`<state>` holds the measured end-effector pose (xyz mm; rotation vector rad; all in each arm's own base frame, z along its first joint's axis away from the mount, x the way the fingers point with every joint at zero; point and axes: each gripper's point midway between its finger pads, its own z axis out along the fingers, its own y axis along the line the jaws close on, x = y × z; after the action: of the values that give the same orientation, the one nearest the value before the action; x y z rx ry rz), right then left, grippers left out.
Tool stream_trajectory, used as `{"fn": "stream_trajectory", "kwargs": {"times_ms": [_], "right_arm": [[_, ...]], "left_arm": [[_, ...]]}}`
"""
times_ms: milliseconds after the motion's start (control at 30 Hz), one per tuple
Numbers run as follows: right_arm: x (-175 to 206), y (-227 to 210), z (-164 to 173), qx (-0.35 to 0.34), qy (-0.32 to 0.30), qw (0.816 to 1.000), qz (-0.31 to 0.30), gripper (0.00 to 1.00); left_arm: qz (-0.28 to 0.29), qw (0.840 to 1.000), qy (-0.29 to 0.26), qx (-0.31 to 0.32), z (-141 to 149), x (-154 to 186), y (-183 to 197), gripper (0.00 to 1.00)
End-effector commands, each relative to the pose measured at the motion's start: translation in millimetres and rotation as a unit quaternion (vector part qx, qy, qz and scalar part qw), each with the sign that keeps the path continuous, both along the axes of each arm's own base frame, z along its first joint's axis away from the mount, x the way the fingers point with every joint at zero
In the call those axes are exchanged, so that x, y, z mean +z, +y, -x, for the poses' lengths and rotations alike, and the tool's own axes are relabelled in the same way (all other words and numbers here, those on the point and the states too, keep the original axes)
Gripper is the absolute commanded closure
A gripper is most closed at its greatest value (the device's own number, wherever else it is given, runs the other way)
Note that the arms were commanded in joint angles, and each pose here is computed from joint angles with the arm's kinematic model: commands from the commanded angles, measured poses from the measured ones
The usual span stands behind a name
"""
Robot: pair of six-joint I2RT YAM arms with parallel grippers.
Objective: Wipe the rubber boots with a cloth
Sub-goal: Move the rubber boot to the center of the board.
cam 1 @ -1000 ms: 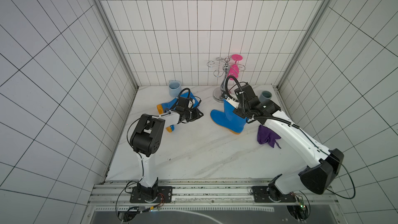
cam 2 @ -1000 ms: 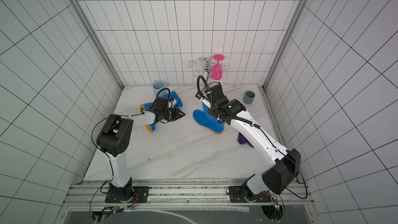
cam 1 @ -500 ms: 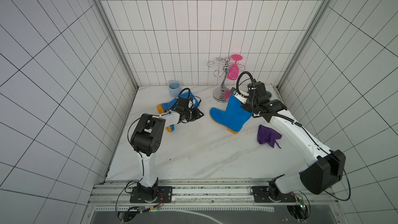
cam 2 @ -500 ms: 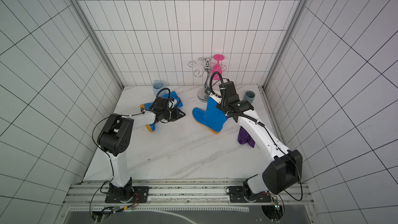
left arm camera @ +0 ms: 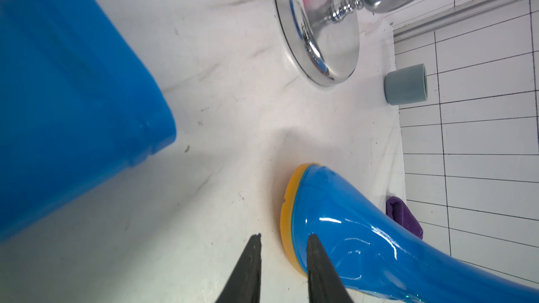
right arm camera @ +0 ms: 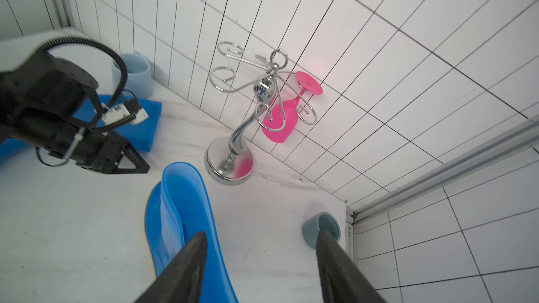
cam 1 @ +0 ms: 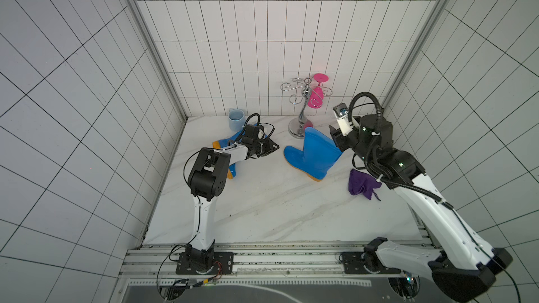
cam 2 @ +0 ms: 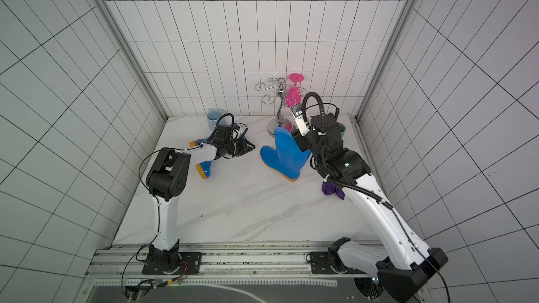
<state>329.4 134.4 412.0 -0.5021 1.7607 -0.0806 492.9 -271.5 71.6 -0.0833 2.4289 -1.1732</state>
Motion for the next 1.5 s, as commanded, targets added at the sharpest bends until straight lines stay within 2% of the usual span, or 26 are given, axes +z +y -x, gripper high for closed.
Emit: {"fn": "stream_trajectory", "kwargs": {"times_ms": [0, 167, 233, 367, 633, 933, 1133, 1467], "right_arm": [[-2, 1, 23, -0.01, 0.059, 0.989, -0.133, 0.39], [-86, 26, 54, 0.024, 0.204, 0.957, -0.205, 0.46], [-122, 34, 67, 0.03, 0.241, 0.942, -0.232, 0.47], [-176, 35, 86, 0.021, 0.279, 0.92, -0.276, 0.47], [-260, 33, 89, -0.013, 0.327, 0.905, -0.272, 0.48], [-318, 39, 64, -0.042, 0.337, 0.902, -0.268, 0.49], [-339, 41, 42, -0.047, 0.351, 0.892, -0.28, 0.5], [-357, 39, 22, -0.056, 0.357, 0.887, -0.286, 0.51]], "left_arm": [[0.024, 1.0, -0.018, -0.001, -18, 12, -8, 0.71], [0.042, 0.999, -0.026, -0.002, -33, 16, -19, 0.71], [0.053, 0.998, -0.025, -0.002, -36, 14, -25, 0.71], [0.07, 0.997, -0.02, -0.008, -37, 7, -39, 0.71], [0.071, 0.997, -0.023, -0.018, -38, -3, -55, 0.71], [0.07, 0.997, -0.019, -0.023, -46, -12, -62, 0.71], [0.062, 0.998, -0.009, -0.029, -41, -26, -61, 0.7], [0.054, 0.997, 0.002, -0.048, -27, -41, -70, 0.7]]}}
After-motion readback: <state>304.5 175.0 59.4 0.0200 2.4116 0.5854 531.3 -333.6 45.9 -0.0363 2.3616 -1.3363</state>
